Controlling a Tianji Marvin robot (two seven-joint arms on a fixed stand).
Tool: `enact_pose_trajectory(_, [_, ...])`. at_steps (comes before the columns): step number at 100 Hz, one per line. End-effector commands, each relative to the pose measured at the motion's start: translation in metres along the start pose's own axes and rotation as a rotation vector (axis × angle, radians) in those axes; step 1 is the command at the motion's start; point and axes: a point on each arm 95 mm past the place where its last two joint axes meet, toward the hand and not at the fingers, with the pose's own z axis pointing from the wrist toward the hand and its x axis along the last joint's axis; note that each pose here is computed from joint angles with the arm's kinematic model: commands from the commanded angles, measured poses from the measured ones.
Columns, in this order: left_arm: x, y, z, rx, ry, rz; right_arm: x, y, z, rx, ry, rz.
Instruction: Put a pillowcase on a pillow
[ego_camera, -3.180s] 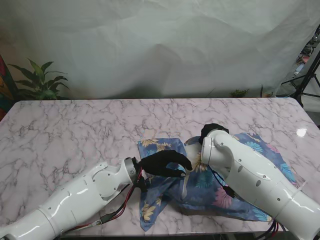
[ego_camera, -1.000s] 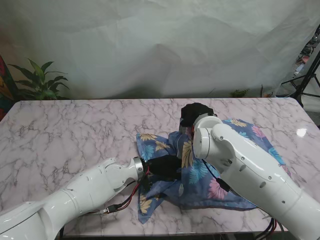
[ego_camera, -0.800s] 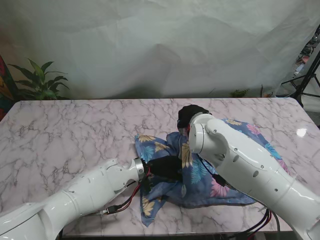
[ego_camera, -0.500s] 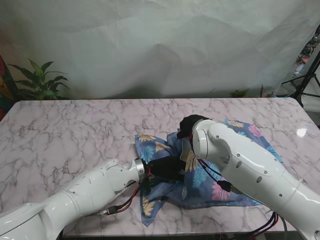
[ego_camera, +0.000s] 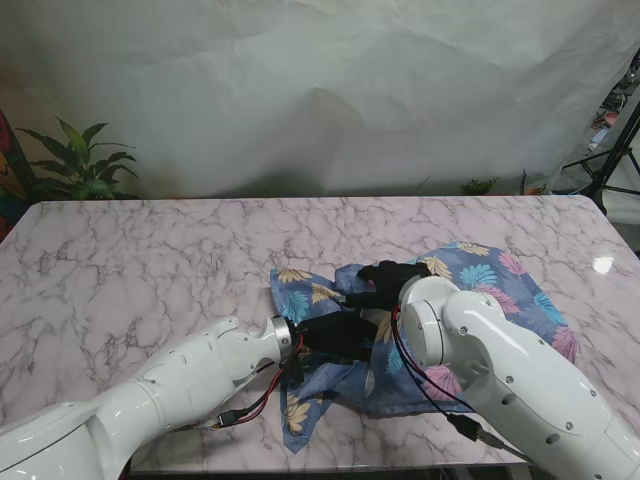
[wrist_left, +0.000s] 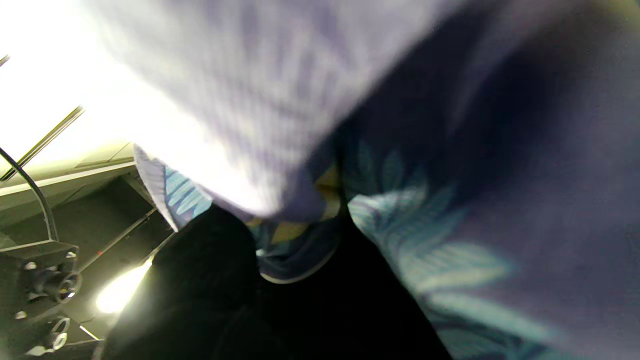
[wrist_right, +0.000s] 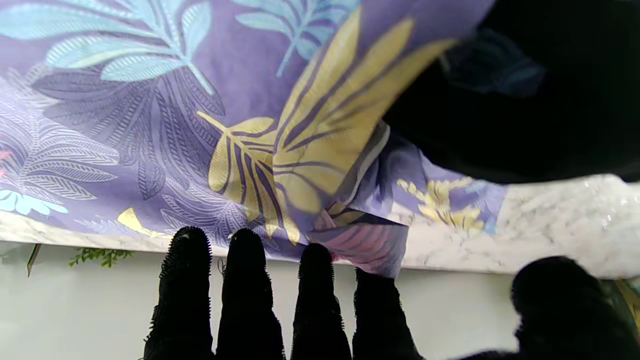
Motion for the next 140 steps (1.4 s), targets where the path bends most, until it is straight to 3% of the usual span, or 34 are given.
enact_pose_trajectory(1, [-0.009,0.014,-0.005,-0.051,-0.039,-0.01,0.009,0.0,-0.009,-0.059,0.007,0.033])
enact_pose_trajectory(19, [-0.013,0.013,-0.007,-0.054,-0.053,-0.015,0.011,0.004,-0.026,-0.2,-0.039,0.074])
enact_pose_trajectory(49, [-0.015,0.008,-0.013,-0.064,-0.061,-0.003,0.0,0.007,-0.042,-0.262,-0.114,0.059])
enact_pose_trajectory(80, [-0.016,0.005,-0.016,-0.056,-0.067,0.014,-0.011,-0.042,-0.064,-0.177,-0.236,-0.117])
enact_pose_trajectory(116, [-0.015,0.003,-0.014,-0.058,-0.069,0.055,-0.002,-0.078,-0.062,-0.082,-0.272,-0.064])
enact_pose_trajectory(140, [-0.016,0.003,-0.013,-0.05,-0.073,0.056,0.001,-0.094,-0.043,-0.032,-0.271,-0.06])
